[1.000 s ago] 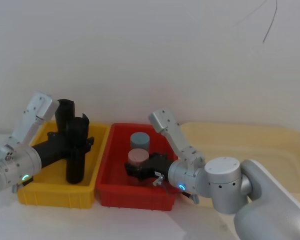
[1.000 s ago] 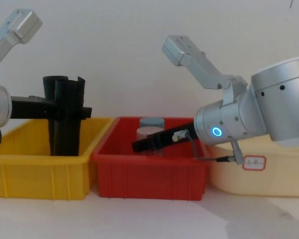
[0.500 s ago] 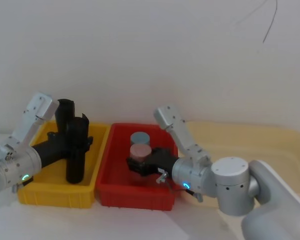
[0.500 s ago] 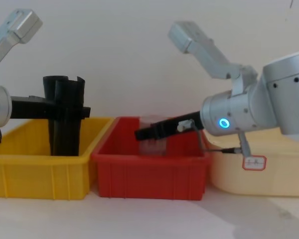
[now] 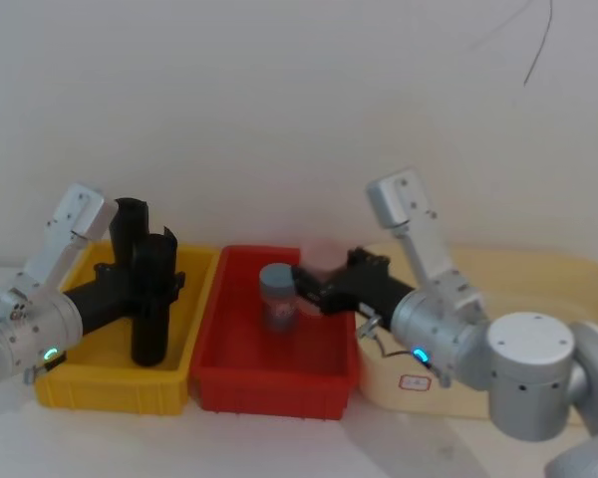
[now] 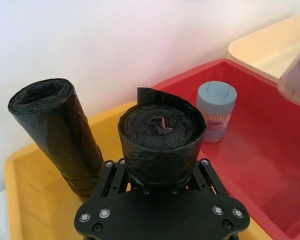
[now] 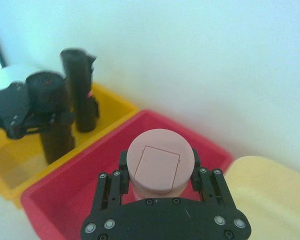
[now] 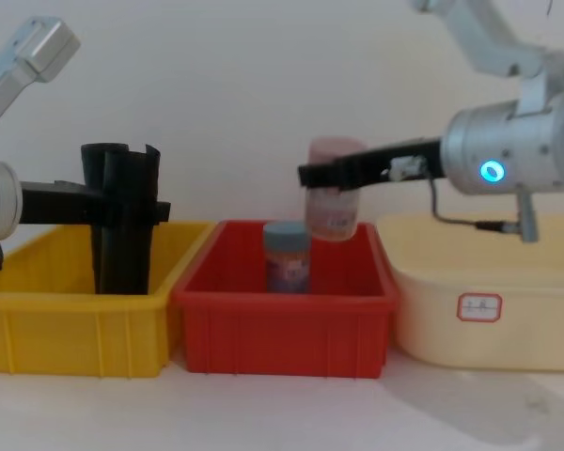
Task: Pick up the garbage bag with the one hand and transfer it to the other hand.
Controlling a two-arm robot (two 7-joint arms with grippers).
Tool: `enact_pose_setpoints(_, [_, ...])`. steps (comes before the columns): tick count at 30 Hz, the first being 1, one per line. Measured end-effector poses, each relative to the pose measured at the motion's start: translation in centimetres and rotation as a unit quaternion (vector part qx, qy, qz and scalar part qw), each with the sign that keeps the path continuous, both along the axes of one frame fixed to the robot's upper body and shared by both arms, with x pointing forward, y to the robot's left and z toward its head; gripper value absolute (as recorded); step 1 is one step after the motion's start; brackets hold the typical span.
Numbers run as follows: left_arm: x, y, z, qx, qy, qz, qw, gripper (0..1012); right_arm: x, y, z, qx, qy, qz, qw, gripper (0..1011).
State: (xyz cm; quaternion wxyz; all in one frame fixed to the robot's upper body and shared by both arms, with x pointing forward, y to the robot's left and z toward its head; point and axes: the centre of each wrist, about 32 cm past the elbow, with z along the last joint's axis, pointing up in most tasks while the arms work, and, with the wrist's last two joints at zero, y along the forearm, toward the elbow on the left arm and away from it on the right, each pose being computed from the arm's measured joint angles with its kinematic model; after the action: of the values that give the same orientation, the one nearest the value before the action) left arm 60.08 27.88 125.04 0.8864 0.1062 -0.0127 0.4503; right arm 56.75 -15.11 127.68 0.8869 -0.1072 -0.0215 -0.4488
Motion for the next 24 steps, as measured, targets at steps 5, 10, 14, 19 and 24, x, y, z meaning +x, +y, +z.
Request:
enact_pose_setpoints(5, [0.00, 0.00, 0.00, 0.000, 0.000, 0.000, 1.0000, 446, -1.1, -1.0, 0.8, 0.005, -0.029, -0.025, 0.9992, 650])
enact_pose_setpoints(10, [0.00, 0.00, 0.00, 0.000, 0.000, 0.000, 1.0000, 446, -2.2, -2.0, 1.6, 0.004, -0.061, -0.059, 0.9964, 650])
enact_pose_setpoints(14, [0.00, 0.00, 0.00, 0.000, 0.000, 0.000, 1.0000, 446, -2.7, -2.6, 1.9, -0.001, -0.080, -0.085, 0.9932, 650])
enact_pose_setpoints(19, [0.00, -0.01, 0.00, 0.000, 0.000, 0.000, 1.0000, 446, -3.1, -3.3, 2.2, -0.007, -0.098, -0.119, 0.9880, 650])
enact_pose_setpoints(24, [0.00, 0.00, 0.00, 0.000, 0.000, 0.000, 1.0000, 446, -3.1, -4.0, 2.1, -0.014, -0.108, -0.157, 0.9815, 650])
